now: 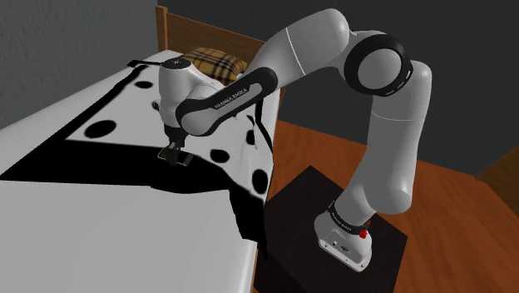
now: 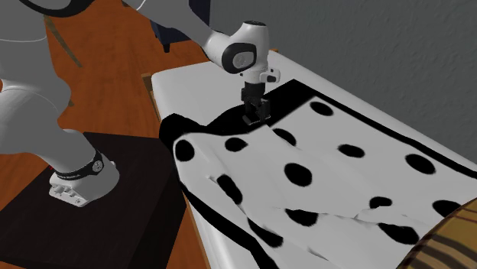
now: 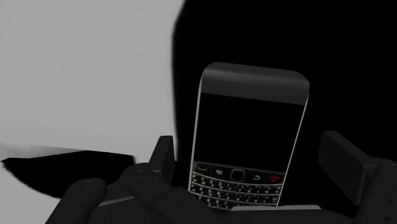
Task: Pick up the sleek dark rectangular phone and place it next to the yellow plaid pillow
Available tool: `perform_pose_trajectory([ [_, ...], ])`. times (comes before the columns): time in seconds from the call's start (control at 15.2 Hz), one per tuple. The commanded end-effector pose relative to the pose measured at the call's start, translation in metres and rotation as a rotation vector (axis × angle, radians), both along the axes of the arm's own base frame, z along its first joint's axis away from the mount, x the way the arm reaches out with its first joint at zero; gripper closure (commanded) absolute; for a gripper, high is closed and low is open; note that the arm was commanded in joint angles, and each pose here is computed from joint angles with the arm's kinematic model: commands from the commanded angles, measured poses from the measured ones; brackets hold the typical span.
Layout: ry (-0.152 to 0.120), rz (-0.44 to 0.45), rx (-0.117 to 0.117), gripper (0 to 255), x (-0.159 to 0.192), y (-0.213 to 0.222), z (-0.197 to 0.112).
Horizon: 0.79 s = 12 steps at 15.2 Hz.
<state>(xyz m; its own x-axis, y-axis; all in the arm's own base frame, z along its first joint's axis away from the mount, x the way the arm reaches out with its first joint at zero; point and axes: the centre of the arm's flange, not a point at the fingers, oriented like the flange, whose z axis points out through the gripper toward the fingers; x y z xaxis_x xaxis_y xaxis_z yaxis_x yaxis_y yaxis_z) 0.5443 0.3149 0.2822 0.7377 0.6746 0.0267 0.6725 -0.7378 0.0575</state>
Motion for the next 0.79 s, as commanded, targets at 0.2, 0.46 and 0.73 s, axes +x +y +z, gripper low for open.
perform_pose_trajectory([
  [0.2,0.0,0.0,0.0,0,0.001,-0.0011,-0.0079],
  [0.46,0.0,0.0,0.0,0,0.001,-0.001,-0.0078],
  [0.73,0.0,0.0,0.0,255,0.001,-0.0011,-0.0078],
])
